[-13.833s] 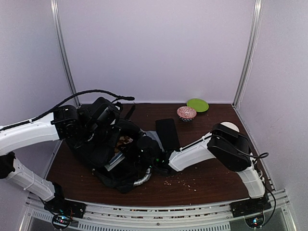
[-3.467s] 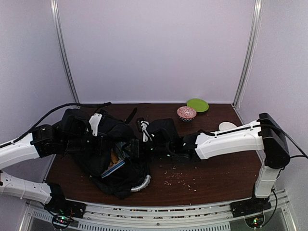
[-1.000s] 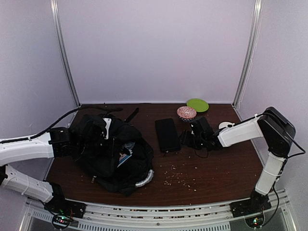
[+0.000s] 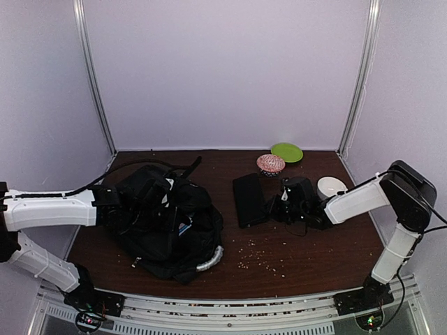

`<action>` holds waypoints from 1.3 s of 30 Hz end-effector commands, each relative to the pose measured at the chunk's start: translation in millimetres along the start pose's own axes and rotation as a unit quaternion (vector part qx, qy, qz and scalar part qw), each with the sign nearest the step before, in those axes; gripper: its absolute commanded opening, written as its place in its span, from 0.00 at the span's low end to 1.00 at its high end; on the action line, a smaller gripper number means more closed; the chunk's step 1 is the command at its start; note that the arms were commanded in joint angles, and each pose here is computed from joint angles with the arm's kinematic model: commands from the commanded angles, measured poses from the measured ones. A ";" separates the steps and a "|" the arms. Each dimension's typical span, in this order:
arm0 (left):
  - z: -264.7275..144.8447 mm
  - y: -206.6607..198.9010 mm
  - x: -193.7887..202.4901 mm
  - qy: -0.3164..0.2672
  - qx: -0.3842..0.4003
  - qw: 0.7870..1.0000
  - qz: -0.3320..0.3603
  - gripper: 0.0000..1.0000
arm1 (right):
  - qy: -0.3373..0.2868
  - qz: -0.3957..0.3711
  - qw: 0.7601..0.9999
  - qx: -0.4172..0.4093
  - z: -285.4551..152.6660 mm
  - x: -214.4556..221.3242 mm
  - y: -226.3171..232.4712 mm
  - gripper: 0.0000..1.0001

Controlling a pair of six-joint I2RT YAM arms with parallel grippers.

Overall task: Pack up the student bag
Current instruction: Pick up the personal item from the center of the board.

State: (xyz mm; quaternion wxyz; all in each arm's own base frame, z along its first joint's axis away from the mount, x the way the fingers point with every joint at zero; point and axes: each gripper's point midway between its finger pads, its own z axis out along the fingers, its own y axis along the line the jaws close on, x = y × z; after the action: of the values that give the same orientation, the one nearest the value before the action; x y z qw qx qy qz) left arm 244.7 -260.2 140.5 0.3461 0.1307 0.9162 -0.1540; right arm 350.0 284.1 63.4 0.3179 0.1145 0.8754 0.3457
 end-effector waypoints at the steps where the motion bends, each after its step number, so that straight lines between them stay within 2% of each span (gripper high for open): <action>1: 19.1 0.6 -10.5 0.001 -0.024 1.000 0.007 0.00 | 0.000 -0.026 1.000 -0.003 -32.5 2.9 5.3 0.00; 6: 46.6 -18.4 -19.0 0.014 -0.015 1.000 0.016 0.03 | -0.019 -0.053 0.998 -0.024 -71.6 -2.2 28.2 0.00; 8: 55.3 -29.9 -25.3 0.020 -0.005 1.000 0.018 0.07 | -0.030 -0.063 0.997 -0.034 -88.2 -5.1 38.4 0.00; 9: 57.3 -34.1 -28.6 0.021 -0.001 1.000 0.017 0.14 | -0.034 -0.068 0.996 -0.038 -96.9 -6.5 42.9 0.00; 12: 51.5 -39.0 -43.9 0.009 -0.001 1.000 0.009 0.56 | -0.046 -0.084 0.994 -0.060 -122.0 -9.5 58.7 0.00; 13: 46.2 -38.0 -48.9 0.001 -0.004 1.000 0.004 0.66 | -0.050 -0.090 0.993 -0.065 -130.9 -10.2 63.4 0.00; 15: 32.4 -36.9 -59.5 -0.020 -0.001 1.000 -0.004 0.80 | -0.058 -0.102 0.990 -0.076 -147.2 -11.1 71.6 0.00; 19: -2.1 -32.8 -78.4 -0.065 0.012 0.997 -0.028 0.96 | -0.069 -0.113 0.987 -0.090 -173.1 -11.6 78.7 0.00; 23: -31.7 -30.7 -90.0 -0.104 0.039 0.992 -0.064 0.98 | -0.077 -0.109 0.986 -0.099 -185.9 -12.5 79.7 0.00; 28: -53.7 -45.6 -94.9 -0.142 0.128 0.974 -0.120 0.98 | -0.093 -0.102 0.977 -0.160 -205.0 -16.9 105.2 0.00; 32: -72.2 -62.0 -100.6 -0.168 0.213 0.949 -0.162 0.98 | -0.098 -0.115 0.960 -0.238 -230.0 -19.3 142.9 0.00; 39: -95.8 -99.3 -113.6 -0.182 0.343 0.904 -0.178 0.98 | -0.094 -0.138 0.918 -0.360 -271.5 -10.8 199.1 0.00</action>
State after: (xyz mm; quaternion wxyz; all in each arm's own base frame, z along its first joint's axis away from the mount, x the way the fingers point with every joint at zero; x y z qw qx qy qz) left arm 244.9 -308.8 251.0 0.4021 0.0377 0.8124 -0.4205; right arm 204.5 267.5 255.7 0.4060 -0.0528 0.7833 0.4678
